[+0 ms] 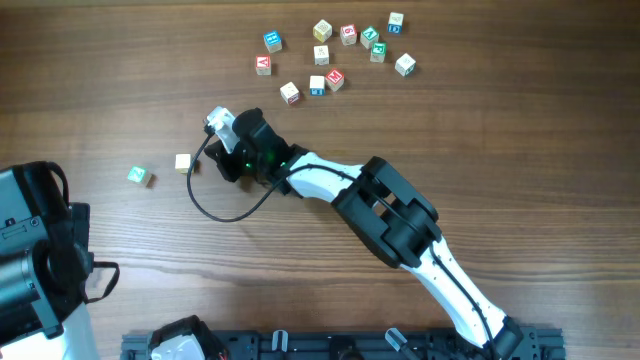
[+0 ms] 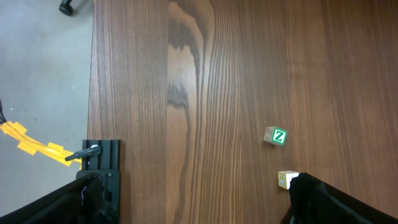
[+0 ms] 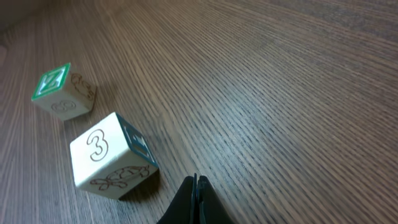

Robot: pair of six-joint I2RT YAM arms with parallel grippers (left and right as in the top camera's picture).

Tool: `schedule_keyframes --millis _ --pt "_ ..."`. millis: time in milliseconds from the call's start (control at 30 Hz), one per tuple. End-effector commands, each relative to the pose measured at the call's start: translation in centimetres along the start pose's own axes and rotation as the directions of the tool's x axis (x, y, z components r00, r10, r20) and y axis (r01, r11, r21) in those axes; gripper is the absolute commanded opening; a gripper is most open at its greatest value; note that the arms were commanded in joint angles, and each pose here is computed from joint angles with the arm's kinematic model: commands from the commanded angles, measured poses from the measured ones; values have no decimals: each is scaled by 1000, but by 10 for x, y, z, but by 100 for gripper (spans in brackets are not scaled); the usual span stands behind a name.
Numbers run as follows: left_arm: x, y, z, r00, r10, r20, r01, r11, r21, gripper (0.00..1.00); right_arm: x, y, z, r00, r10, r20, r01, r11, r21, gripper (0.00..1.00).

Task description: Form a circle

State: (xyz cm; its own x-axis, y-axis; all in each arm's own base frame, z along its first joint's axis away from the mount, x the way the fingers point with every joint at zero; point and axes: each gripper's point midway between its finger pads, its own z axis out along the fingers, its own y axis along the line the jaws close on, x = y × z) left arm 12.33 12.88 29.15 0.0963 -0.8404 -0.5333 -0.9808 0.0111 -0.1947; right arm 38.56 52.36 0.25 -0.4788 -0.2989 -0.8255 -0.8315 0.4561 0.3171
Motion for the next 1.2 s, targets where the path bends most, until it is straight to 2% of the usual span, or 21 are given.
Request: schedule_keyframes --millis 0,300,433,700,767,1067,1167 --pt "-1 1 0 1000 -24 6 24 1000 -4 100 44 -9 10 991 109 -72 -109 994 6 4" --pt "-1 1 0 1000 -24 6 24 1000 -4 100 10 8 16 991 113 78 -113 994 -3 4" --pt "-1 1 0 1000 -24 6 24 1000 -4 100 12 0 16 984 158 80 -161 986 38 4" --pt "-1 1 0 1000 -24 6 24 1000 -4 100 6 2 16 980 173 101 -176 984 24 4" --pt "-1 1 0 1000 -24 6 24 1000 -4 100 6 12 16 988 123 89 -121 992 -24 4" --pt "-1 1 0 1000 -24 6 24 1000 -4 100 2 30 12 995 68 67 -59 988 -141 4" --pt "-1 1 0 1000 -24 6 24 1000 -4 100 3 45 6 997 68 37 -57 968 -245 4"
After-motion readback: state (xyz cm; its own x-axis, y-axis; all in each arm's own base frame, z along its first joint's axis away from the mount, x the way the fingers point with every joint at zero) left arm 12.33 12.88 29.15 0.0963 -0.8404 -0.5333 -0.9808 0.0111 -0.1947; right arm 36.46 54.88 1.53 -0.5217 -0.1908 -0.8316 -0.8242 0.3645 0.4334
